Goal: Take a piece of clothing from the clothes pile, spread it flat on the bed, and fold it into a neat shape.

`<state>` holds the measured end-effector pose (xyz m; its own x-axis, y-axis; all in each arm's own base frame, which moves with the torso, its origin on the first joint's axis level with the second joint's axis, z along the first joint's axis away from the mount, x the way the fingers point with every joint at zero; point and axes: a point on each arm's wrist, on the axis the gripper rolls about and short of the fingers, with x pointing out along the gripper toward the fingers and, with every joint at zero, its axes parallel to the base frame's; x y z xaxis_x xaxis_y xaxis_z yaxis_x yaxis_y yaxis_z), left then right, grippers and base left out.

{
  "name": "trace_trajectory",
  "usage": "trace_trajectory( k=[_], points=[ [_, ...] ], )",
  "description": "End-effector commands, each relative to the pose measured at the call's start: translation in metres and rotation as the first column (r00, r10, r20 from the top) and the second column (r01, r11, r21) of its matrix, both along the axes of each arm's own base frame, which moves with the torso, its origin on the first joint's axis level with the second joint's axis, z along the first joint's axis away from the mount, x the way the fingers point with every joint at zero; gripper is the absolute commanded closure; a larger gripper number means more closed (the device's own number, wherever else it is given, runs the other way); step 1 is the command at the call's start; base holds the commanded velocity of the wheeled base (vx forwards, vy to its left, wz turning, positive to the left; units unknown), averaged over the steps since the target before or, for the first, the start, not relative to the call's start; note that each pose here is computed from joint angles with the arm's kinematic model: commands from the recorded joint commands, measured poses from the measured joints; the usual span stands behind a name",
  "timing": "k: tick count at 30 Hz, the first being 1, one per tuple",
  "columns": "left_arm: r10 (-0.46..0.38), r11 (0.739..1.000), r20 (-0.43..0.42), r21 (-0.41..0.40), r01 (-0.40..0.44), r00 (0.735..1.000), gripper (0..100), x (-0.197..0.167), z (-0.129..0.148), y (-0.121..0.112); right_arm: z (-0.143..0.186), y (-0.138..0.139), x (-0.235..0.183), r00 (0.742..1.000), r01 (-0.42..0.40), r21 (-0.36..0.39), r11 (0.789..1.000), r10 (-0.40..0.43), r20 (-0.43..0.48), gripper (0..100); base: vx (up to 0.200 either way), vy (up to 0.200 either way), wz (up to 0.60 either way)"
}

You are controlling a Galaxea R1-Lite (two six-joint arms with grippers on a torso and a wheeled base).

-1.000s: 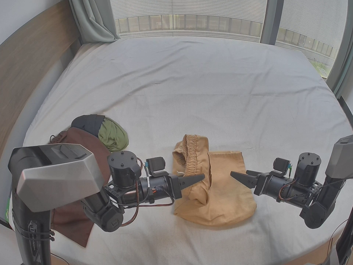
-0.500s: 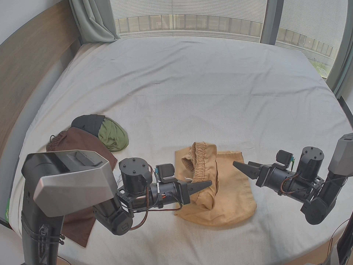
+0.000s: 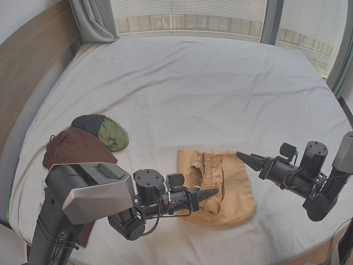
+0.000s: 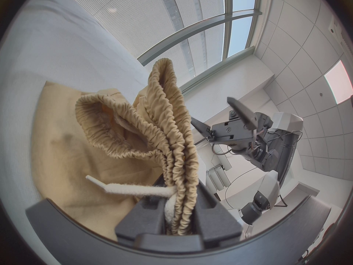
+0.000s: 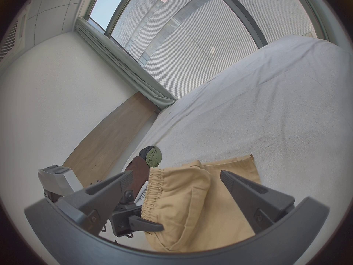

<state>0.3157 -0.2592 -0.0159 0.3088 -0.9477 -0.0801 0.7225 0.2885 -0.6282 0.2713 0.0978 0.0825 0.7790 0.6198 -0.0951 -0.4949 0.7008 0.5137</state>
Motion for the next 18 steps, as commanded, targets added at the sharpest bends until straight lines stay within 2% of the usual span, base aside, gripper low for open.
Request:
trace_trajectory(
  k=[1,8,9,14,18],
  points=[
    [0.000,1.000,-0.022,0.020,0.000,1.000,100,-0.001,-0.017,-0.003,0.002,0.000,0.000,1.000,0.000,0.003,1.000,0.000,0.007,0,0.000,0.000,0.00],
    [0.006,1.000,-0.003,0.010,-0.006,1.000,100,0.004,-0.016,-0.004,0.002,-0.001,0.000,1.000,0.005,0.005,1.000,-0.005,0.008,0,0.000,0.000,0.00],
    [0.004,1.000,-0.004,0.011,-0.004,1.000,0,0.003,-0.017,-0.005,0.002,-0.001,0.000,1.000,0.005,0.004,1.000,-0.005,0.006,0,0.000,0.000,0.00],
    [0.012,1.000,0.018,-0.006,-0.012,1.000,0,0.007,-0.011,-0.008,0.000,-0.002,-0.001,1.000,0.005,0.000,1.000,-0.005,-0.002,0,0.000,0.000,0.00],
    [0.060,0.998,0.048,-0.028,-0.059,0.997,0,0.012,-0.002,-0.011,-0.002,-0.001,-0.001,1.000,0.003,-0.004,1.000,-0.003,-0.013,0,0.000,0.000,0.00]
  ],
)
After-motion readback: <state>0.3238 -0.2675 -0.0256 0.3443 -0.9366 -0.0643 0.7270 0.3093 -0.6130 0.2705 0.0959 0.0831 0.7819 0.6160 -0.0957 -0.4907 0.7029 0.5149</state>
